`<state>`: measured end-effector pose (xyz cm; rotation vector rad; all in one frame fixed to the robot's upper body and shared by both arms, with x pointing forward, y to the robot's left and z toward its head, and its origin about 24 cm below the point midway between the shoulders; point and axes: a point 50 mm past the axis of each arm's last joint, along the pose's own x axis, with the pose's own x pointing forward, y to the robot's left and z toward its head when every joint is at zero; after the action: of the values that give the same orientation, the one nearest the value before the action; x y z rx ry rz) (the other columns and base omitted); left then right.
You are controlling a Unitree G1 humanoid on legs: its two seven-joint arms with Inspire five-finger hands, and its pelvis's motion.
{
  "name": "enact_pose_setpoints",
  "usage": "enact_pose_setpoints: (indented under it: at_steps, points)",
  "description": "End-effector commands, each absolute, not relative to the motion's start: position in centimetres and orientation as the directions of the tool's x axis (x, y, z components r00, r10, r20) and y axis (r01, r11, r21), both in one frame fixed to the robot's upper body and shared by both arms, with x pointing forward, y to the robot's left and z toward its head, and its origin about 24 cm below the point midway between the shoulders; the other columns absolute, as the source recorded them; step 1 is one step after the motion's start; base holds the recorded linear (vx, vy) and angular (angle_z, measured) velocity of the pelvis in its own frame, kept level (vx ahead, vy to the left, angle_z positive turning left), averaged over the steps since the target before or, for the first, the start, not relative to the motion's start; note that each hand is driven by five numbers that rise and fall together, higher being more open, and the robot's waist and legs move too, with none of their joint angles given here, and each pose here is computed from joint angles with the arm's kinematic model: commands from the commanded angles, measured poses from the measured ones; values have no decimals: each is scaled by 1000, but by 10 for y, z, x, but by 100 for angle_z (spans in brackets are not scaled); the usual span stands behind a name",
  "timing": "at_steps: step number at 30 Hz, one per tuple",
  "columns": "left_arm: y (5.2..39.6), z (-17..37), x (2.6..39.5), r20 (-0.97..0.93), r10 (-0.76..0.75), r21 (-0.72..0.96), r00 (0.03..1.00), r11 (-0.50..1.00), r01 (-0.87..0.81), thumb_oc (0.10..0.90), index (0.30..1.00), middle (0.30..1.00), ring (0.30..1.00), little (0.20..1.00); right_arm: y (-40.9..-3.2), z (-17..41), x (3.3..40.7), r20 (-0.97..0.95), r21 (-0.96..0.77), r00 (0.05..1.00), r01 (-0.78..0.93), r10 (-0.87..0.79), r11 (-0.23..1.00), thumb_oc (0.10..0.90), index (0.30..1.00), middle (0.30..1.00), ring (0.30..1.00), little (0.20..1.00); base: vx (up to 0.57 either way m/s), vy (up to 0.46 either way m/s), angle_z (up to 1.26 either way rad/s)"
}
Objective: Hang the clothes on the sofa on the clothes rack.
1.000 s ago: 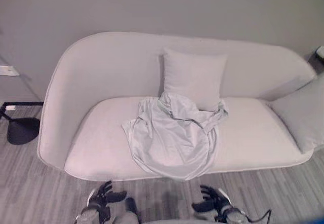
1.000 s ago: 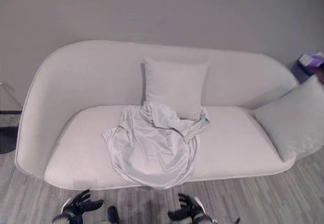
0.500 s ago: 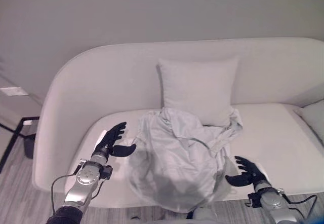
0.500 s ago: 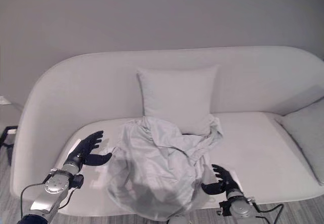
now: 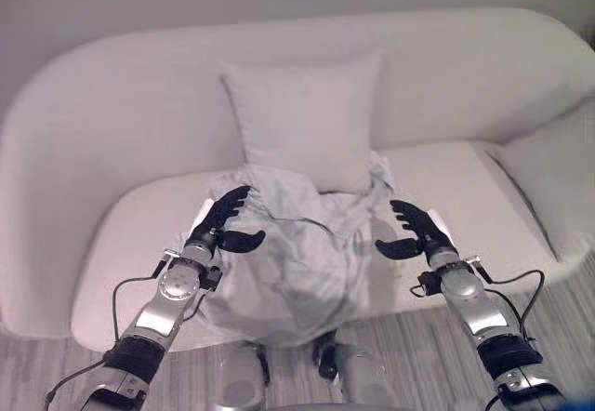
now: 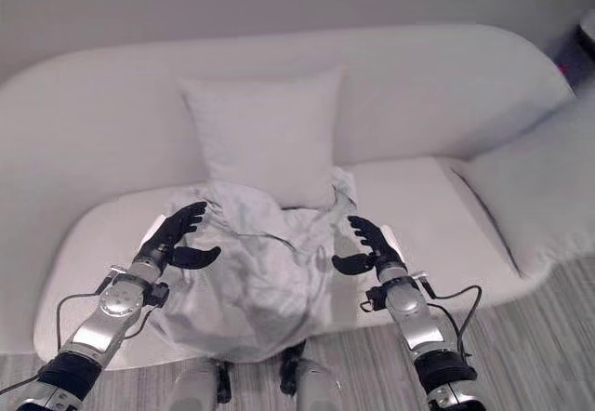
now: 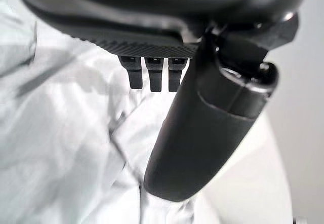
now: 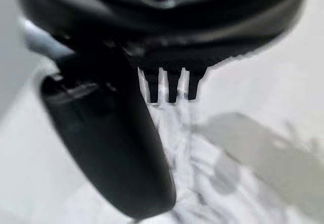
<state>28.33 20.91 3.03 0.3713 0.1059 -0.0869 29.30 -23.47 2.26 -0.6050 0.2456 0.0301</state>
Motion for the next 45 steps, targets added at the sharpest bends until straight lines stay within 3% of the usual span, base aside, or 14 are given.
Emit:
enact_pose_setpoints:
  at_steps: [1, 12, 20, 27, 39, 45]
  points:
    - [232, 75, 292, 100, -1, 421, 995, 906, -42, 800, 900, 900, 900, 900, -217, 39, 300, -130, -592, 991, -109, 39, 799, 800, 900, 900, 900, 900, -25, 75, -37]
    - [234, 99, 314, 189, 40, 485, 981, 865, -129, 800, 900, 900, 900, 900, -218, 43, 300, -102, -609, 994, -86, 30, 789, 800, 900, 900, 900, 900, -29, -41, 44]
    - [230, 158, 350, 337, 29, 528, 941, 822, -214, 800, 900, 900, 900, 900, -197, 76, 330, 10, -624, 998, -44, 65, 780, 800, 900, 900, 900, 900, -90, 18, 9]
    - [245, 238, 372, 501, 82, 569, 862, 719, -399, 800, 900, 900, 900, 900, -164, 118, 357, 147, -647, 981, 0, 125, 762, 800, 900, 900, 900, 900, -44, 39, 0]
    - [274, 292, 376, 560, 148, 634, 815, 556, -537, 800, 900, 900, 900, 900, -149, 127, 351, 220, -636, 962, 13, 165, 771, 800, 900, 900, 900, 900, 22, 12, 0]
    - [270, 283, 377, 547, 150, 616, 823, 593, -518, 800, 900, 900, 900, 900, -162, 100, 329, 154, -669, 976, -10, 152, 743, 800, 900, 900, 900, 900, 31, 9, -1]
